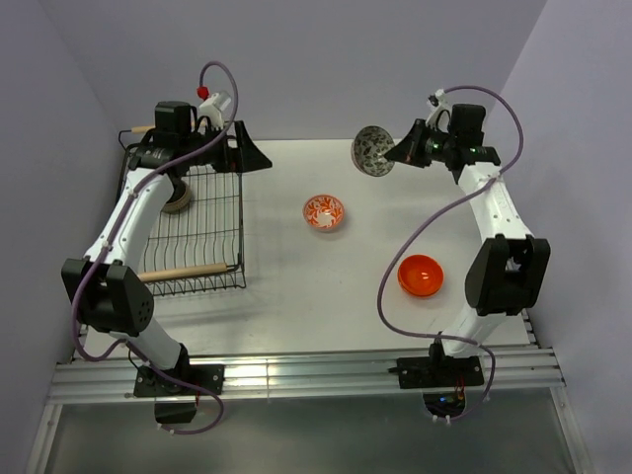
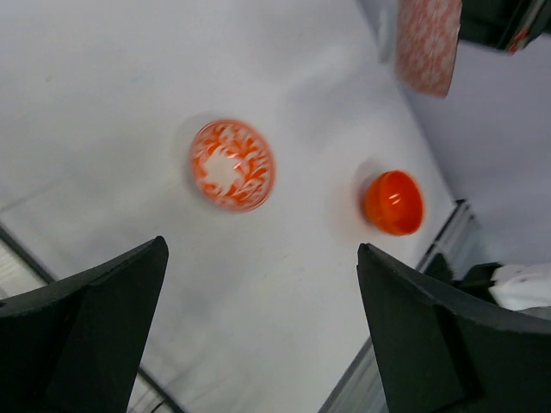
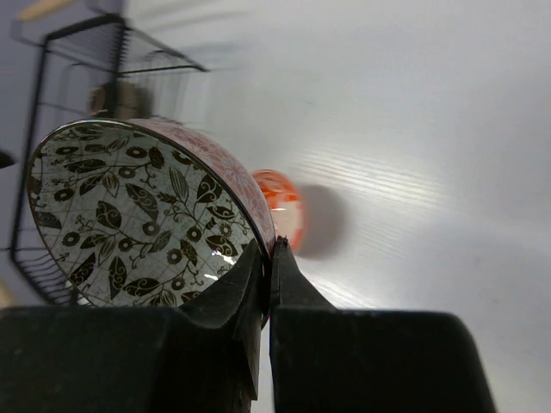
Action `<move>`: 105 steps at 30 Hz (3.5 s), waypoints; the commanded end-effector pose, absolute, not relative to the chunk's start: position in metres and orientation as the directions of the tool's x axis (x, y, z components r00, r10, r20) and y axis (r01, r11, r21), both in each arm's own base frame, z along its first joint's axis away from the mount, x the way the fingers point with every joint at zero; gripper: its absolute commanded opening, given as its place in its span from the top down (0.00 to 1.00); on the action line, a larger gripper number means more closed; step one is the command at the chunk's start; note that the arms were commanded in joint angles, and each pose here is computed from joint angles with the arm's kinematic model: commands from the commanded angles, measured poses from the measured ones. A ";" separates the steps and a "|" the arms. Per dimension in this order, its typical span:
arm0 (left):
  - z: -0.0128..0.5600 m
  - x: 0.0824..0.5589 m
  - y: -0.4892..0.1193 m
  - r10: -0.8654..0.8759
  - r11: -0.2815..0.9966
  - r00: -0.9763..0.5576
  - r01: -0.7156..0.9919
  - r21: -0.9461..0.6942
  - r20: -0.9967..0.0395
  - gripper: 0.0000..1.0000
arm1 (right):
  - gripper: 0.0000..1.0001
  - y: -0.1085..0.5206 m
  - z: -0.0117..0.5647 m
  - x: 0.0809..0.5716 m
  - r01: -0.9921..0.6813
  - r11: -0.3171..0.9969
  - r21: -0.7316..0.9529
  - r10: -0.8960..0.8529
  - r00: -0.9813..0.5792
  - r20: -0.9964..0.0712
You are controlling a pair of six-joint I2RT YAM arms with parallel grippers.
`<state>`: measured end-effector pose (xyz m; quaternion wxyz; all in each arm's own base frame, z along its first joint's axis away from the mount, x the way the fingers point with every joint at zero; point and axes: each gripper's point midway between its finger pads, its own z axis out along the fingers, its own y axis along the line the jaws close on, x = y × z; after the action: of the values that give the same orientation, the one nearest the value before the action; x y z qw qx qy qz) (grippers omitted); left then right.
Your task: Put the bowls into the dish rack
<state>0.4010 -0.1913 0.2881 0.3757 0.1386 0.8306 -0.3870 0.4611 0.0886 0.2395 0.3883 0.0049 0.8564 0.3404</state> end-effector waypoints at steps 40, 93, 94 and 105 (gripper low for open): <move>0.304 0.334 -0.283 -0.116 0.279 -0.841 0.483 -0.830 -0.528 0.10 | 1.00 0.280 0.282 0.370 -0.640 0.475 0.603 -0.008 -0.689 -0.725; 0.289 0.330 -0.285 -0.133 0.338 -0.849 0.446 -0.829 -0.511 1.00 | 0.53 0.290 0.272 0.370 -0.632 0.535 0.560 -0.060 -0.690 -0.722; 0.288 0.331 -0.285 -0.135 0.343 -0.848 0.446 -0.827 -0.513 1.00 | 0.53 0.290 0.271 0.370 -0.634 0.534 0.559 -0.063 -0.689 -0.722; 0.285 0.335 -0.280 -0.157 0.369 -0.845 0.430 -0.824 -0.511 1.00 | 0.37 0.290 0.270 0.369 -0.631 0.538 0.559 -0.072 -0.695 -0.715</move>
<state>0.3325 -0.2806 0.2524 0.2176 0.0592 0.8085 -0.5435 0.3667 0.2838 0.2511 0.3099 -0.2013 0.8281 0.4216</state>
